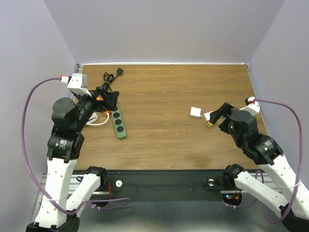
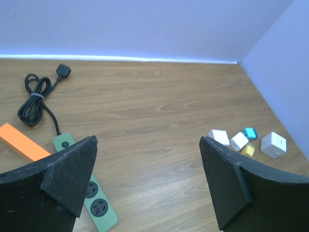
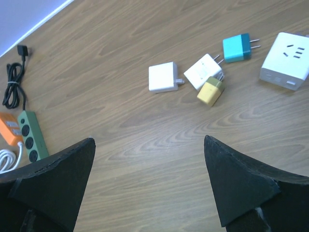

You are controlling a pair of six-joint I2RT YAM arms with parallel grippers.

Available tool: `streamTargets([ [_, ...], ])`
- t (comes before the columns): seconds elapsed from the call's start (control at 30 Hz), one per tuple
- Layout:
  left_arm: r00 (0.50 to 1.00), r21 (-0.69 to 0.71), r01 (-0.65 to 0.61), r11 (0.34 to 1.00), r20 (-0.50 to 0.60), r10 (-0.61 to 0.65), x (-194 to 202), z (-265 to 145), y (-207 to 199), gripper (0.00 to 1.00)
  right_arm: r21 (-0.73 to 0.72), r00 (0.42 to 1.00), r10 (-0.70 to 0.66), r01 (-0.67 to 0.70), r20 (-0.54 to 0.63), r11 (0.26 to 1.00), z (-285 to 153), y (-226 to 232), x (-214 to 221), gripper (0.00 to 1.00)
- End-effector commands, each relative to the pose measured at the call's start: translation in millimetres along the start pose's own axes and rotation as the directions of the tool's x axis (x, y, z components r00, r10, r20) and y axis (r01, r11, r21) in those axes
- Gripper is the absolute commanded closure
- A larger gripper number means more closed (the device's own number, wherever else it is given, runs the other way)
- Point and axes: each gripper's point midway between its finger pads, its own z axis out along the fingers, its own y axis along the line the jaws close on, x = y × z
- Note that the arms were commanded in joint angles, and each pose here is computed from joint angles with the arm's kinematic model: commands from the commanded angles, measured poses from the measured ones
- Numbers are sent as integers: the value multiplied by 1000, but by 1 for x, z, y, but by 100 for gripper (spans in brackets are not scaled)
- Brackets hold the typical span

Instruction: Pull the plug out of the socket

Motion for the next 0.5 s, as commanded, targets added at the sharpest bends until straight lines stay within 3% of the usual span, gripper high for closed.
streamTargets([
  [0.0,991,71,-12,997,135,2,-46,-15,-25,1,55,998,12,-15,54,998,6,-17,1,4],
  [0.17,985,93,-5,996,174,-12,-57,-23,-32,1,85,993,64,-73,104,994,5,-39,9,15],
  [0.3,975,103,-11,995,220,-12,-68,-31,-36,1,94,960,164,-190,227,977,-5,-65,2,44],
  [0.37,969,107,-14,994,248,-13,-73,-37,-38,1,55,931,224,-250,289,967,-15,-75,-5,52],
  [0.4,964,111,-15,994,264,-15,-76,-39,-39,1,41,921,239,-264,307,964,-20,-78,-8,84],
  [0.43,961,114,-16,993,276,-17,-78,-41,-40,1,27,922,227,-247,313,969,-23,-79,-10,100],
  [0.47,958,114,-13,993,286,-20,-78,-44,-40,1,-11,908,256,-267,332,964,-31,-81,-14,100],
])
